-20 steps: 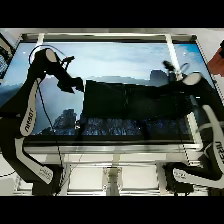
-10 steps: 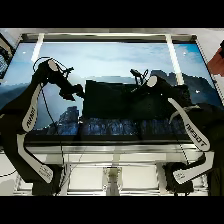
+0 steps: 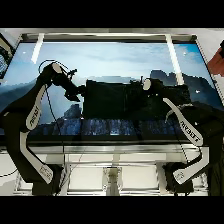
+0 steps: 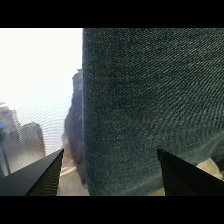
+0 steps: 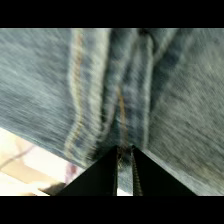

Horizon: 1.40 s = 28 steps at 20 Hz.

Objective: Fold the clothes and pants, and hang the long-sleeved shirts on hangers.

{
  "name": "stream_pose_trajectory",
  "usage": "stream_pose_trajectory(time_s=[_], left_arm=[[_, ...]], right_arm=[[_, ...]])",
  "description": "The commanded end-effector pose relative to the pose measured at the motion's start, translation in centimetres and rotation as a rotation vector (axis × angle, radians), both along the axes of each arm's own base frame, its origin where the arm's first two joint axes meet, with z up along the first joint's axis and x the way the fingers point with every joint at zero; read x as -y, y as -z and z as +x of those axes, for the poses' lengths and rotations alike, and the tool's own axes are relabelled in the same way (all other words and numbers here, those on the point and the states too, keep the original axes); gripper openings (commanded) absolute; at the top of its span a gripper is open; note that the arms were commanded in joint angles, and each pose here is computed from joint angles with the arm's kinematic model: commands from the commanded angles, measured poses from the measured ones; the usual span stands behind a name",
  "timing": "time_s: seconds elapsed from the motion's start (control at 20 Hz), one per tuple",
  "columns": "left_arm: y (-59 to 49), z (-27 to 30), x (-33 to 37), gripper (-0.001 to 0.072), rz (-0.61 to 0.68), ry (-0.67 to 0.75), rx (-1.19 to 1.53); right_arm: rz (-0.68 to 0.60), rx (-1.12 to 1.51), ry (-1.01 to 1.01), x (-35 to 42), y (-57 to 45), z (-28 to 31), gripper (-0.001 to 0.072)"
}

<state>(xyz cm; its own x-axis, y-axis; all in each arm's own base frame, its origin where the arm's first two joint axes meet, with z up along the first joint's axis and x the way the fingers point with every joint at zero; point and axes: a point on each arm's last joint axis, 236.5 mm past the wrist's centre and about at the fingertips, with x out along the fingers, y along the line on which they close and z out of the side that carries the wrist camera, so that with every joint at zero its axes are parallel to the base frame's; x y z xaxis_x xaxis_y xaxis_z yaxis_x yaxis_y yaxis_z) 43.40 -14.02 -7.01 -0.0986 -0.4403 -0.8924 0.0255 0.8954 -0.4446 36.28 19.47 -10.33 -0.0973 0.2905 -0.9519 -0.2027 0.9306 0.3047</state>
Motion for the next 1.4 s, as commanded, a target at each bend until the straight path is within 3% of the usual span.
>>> stream_pose_trajectory(time_s=[0.0,0.15,0.25,0.35,0.4,0.45,0.5,0.55,0.75,1.05,1.35], left_arm=[[0.5,-0.1,-0.3,0.0692,0.018,0.005,-0.003],[0.8,-0.2,0.5,0.0691,0.006,0.013,-0.011],[1.2,-0.4,1.3,0.0688,0.005,0.028,-0.016],[1.7,-0.7,2.2,0.0684,0.006,0.046,-0.02],[1.9,-0.9,2.6,0.0644,0.007,0.054,-0.023],[2.0,-1.0,2.9,0.0518,0.008,0.063,-0.024],[2.0,-1.1,3.2,0.0335,0.007,0.069,-0.024],[1.8,-1.2,3.3,0.0037,0.006,0.076,-0.024],[-0.9,-2.4,0.1,0.0027,0.052,0.146,-0.016],[-11.0,-2.6,-9.6,0.0026,0.22,0.052,0.128],[-21.1,-2.7,-9.6,0.0026,0.258,0.103,0.306]], right_arm=[[-0.047,-0.048,-0.024,1.1,-0.3,-1.3,0.0127],[-0.024,0.025,-0.035,0.9,-2.8,-0.6,0.0131],[-0.01,0.1,-0.052,0.9,-5.5,-0.2,0.0287],[0.005,0.175,-0.071,1.1,-8.3,0.2,0.034],[0.01,0.202,-0.068,1.3,-9.4,0.3,0.0344],[0.017,0.226,-0.06,1.5,-10.4,0.4,0.0344],[0.021,0.247,-0.052,1.8,-11.3,0.5,0.0344],[0.026,0.269,-0.043,2.2,-12.2,0.6,0.0344],[0.03,0.324,0.001,4.0,-14.6,1.1,0.0344],[0.016,0.335,0.016,5.0,-14.9,1.4,0.0344],[-0.018,0.343,0.01,5.7,-14.7,1.5,0.0344]])
